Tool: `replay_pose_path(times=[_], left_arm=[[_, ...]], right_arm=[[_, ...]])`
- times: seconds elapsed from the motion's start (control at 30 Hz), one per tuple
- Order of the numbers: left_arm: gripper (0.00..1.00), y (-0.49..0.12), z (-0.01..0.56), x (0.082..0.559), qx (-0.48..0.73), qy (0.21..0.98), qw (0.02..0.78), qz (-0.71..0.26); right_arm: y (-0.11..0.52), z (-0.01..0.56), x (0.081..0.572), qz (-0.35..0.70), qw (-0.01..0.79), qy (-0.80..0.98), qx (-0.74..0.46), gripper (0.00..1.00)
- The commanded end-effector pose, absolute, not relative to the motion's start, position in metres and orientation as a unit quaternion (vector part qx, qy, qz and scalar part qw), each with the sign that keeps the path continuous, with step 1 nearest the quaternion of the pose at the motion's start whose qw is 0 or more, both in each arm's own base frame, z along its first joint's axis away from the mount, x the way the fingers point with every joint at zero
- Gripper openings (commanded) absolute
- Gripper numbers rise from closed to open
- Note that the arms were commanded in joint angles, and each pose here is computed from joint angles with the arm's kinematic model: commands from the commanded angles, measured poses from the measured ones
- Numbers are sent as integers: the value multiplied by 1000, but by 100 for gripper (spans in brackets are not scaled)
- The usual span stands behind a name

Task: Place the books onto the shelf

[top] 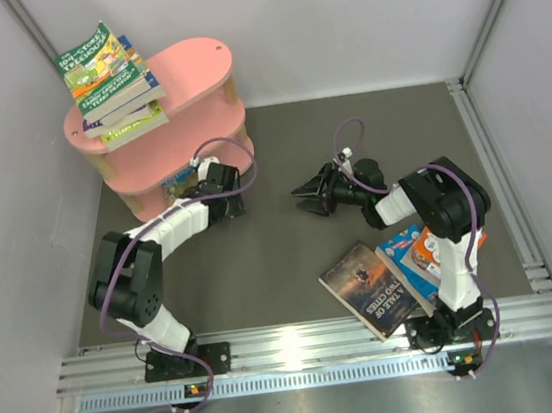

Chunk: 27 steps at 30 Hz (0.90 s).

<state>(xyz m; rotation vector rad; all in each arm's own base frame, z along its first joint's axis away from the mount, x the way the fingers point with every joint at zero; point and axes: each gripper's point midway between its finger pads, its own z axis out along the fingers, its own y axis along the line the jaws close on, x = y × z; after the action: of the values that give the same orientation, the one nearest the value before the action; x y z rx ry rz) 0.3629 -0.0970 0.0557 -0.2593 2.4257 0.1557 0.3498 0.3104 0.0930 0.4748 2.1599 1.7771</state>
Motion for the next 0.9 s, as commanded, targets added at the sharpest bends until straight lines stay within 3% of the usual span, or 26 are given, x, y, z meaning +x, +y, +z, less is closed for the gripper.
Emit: replay_pose_path(times=[0.0,0.6,0.87], left_arm=[[86,-106,82,400,-124,912,389,37],[83,-121,89,447,-162,892,421,0],[77,-140,83,448,-143,898,414,-34]], right_arm=[[302,97,352,630,174,743,148,56],[292,84,344,623,171,748,152,53],[290,81,338,625,169,747,150,34]])
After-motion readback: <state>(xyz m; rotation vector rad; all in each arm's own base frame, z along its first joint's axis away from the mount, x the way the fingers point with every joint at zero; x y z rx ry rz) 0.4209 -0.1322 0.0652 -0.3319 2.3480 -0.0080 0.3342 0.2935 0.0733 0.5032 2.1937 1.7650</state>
